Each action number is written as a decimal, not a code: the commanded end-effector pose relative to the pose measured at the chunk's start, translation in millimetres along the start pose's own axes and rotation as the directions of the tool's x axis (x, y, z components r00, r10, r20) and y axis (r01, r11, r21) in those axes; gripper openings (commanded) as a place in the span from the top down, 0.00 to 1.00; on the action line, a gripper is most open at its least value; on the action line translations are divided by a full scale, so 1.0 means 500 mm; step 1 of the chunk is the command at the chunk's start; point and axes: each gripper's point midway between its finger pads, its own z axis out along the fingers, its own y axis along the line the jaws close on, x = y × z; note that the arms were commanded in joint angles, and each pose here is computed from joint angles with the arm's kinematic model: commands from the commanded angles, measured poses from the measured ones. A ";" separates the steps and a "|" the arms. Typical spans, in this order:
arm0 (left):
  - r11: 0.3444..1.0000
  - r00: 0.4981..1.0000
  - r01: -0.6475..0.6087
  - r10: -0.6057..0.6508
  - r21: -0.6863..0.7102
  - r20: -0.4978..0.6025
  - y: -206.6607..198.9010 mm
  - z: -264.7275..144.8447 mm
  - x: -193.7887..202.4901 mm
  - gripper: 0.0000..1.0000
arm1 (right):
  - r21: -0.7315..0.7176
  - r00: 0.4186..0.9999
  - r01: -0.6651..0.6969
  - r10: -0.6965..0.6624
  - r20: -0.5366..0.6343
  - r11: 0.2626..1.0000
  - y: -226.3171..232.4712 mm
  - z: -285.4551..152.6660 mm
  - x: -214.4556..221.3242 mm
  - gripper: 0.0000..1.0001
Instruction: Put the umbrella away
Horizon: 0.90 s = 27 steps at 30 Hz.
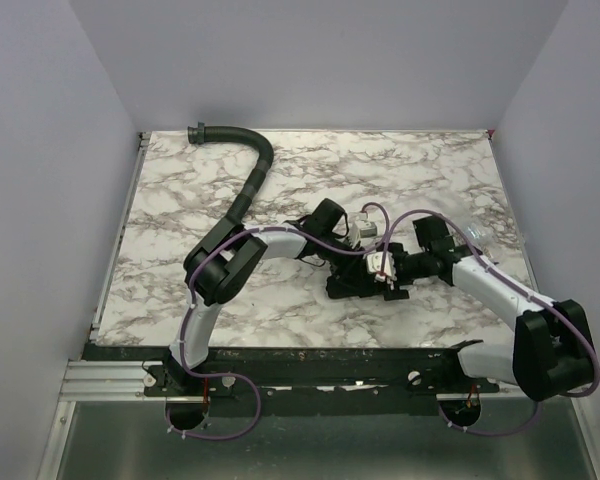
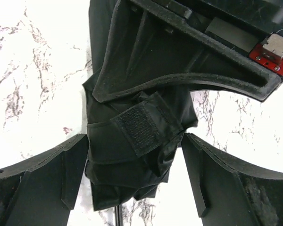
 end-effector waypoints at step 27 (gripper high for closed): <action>0.930 0.933 0.359 -0.360 -0.076 -0.013 0.068 0.002 0.117 0.76 | -0.152 0.960 -0.029 -0.015 -0.281 0.988 0.130 0.067 0.121 0.80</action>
